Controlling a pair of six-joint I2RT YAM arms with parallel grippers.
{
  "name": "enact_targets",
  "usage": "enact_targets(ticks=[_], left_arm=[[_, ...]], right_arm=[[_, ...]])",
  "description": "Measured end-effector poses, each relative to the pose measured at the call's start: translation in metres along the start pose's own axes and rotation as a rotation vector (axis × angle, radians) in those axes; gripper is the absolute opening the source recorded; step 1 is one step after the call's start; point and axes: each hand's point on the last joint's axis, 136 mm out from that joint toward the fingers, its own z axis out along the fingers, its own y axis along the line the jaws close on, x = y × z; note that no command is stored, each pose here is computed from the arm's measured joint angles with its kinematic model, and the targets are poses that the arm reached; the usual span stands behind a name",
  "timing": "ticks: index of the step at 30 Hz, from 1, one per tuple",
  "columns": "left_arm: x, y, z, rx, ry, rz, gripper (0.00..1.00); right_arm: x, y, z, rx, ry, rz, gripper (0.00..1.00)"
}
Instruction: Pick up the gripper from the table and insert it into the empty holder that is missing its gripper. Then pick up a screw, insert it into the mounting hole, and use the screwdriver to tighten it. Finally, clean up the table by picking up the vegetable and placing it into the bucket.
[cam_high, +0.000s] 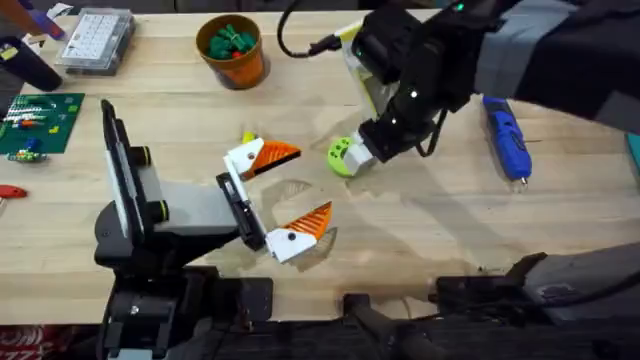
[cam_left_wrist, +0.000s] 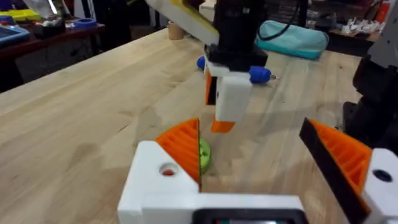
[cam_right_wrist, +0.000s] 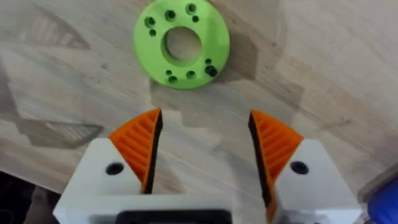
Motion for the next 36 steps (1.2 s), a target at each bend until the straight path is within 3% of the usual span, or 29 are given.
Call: enact_targets(ticks=[7, 29, 36], left_arm=[[0.000, 0.000, 0.000, 0.000, 0.000, 0.000, 0.986], [0.000, 0.000, 0.000, 0.000, 0.000, 0.000, 0.986], [0.000, 0.000, 0.000, 0.000, 0.000, 0.000, 0.986]], right_arm=[[0.004, -0.002, 0.014, 0.001, 0.001, 0.026, 0.802], [-0.017, -0.006, 0.032, -0.004, -0.057, 0.046, 0.802], [-0.018, -0.009, 0.037, -0.003, -0.051, 0.060, 0.626]])
